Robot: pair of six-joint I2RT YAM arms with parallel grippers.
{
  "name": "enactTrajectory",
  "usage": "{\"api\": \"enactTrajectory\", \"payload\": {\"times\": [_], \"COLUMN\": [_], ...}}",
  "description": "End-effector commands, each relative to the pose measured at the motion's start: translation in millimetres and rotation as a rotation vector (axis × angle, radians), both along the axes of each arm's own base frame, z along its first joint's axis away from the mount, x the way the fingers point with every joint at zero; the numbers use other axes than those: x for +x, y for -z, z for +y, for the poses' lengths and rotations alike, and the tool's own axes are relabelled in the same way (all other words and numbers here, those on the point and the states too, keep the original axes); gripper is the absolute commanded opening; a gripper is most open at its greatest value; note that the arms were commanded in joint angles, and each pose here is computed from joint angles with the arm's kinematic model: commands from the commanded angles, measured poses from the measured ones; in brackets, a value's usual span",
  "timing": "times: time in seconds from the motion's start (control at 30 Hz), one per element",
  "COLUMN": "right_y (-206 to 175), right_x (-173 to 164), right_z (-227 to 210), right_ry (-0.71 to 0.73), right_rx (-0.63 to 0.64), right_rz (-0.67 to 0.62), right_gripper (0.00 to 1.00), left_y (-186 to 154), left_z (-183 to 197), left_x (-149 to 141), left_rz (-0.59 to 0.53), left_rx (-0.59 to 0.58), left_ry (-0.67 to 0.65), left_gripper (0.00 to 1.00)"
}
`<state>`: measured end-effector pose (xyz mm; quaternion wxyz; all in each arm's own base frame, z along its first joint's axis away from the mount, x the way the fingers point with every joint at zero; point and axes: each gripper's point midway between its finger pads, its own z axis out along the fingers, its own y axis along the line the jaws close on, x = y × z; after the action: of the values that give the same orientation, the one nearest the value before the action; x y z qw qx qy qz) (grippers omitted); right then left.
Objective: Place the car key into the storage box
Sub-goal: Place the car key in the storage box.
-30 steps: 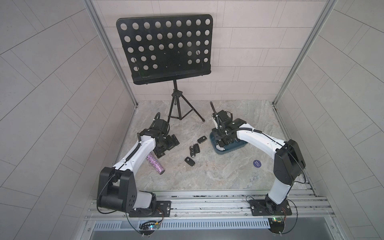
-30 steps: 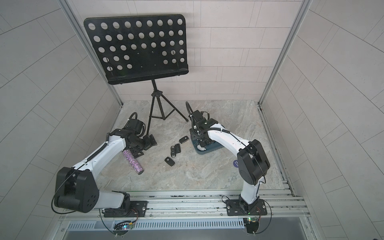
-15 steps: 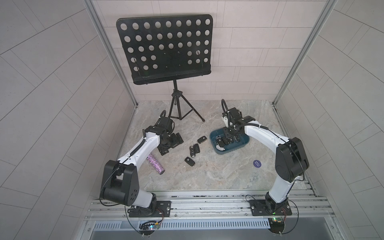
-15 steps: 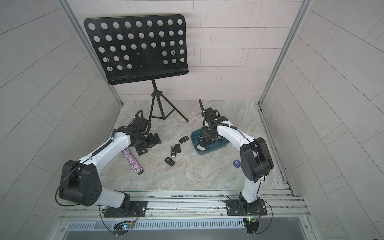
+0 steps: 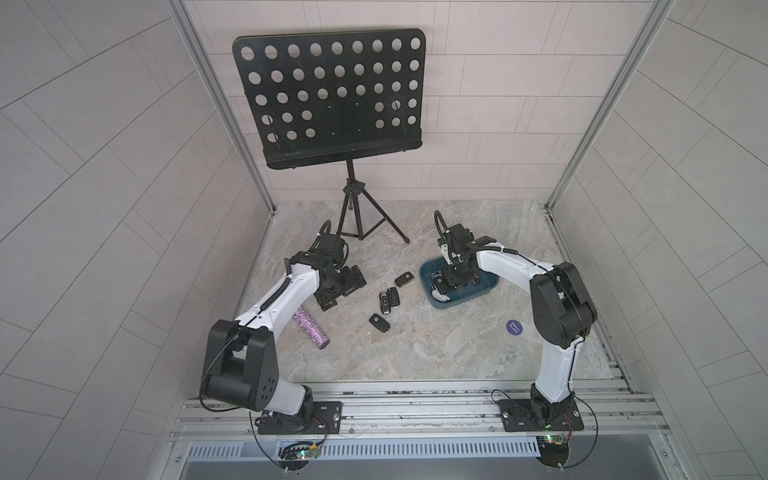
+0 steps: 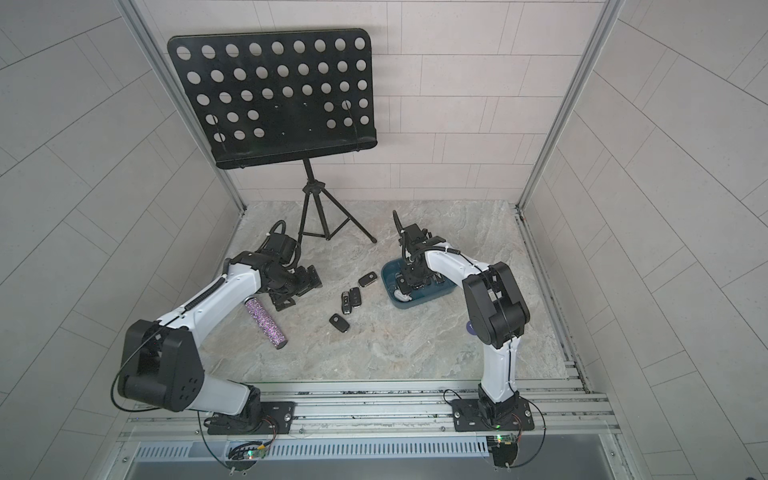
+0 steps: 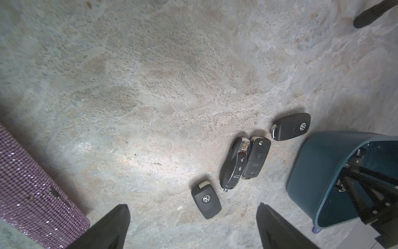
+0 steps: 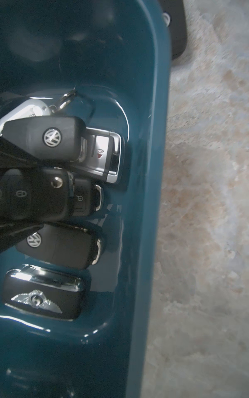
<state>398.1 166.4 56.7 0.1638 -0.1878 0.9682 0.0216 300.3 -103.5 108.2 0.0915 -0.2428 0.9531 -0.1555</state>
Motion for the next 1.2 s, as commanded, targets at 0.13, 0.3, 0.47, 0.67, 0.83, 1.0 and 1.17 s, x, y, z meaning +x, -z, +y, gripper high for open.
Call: {"api": "enactTrajectory", "payload": {"times": [0.13,0.3,0.47,0.67,0.83,1.0,1.17], "right_y": [16.4,16.1,5.9,-18.4,-37.6,-60.0,-80.8], "right_x": [-3.3,-3.1,-1.7,0.5,-1.0,-7.4,-20.4], "right_z": [-0.8,-2.7,-2.7,-3.0,1.5,13.7,38.5], "right_ry": [0.003,0.014,0.023,0.034,0.065,0.101,0.121], "right_rx": [-0.004,-0.007,0.000,0.016,0.066,0.130,0.215], "right_rz": [0.035,0.034,0.015,-0.032,-0.048,-0.076,-0.110], "right_gripper": [0.28,0.37,0.44,0.53,0.54,0.54,0.55], "left_y": [-5.1,-6.2,-6.2,-8.2,-8.8,-7.5,-3.6], "left_z": [-1.0,-0.7,-0.1,-0.6,-1.1,0.0,2.4], "left_x": [1.9,1.6,0.1,0.4,1.9,0.8,-0.9], "left_rz": [0.000,-0.004,-0.002,-0.010,-0.011,-0.009,-0.004], "left_rx": [0.008,0.007,0.008,0.005,0.004,0.006,-0.002], "left_ry": [0.009,0.009,0.009,0.012,0.019,0.020,0.012], "left_gripper": [1.00,1.00,1.00,1.00,1.00,1.00,1.00]}}
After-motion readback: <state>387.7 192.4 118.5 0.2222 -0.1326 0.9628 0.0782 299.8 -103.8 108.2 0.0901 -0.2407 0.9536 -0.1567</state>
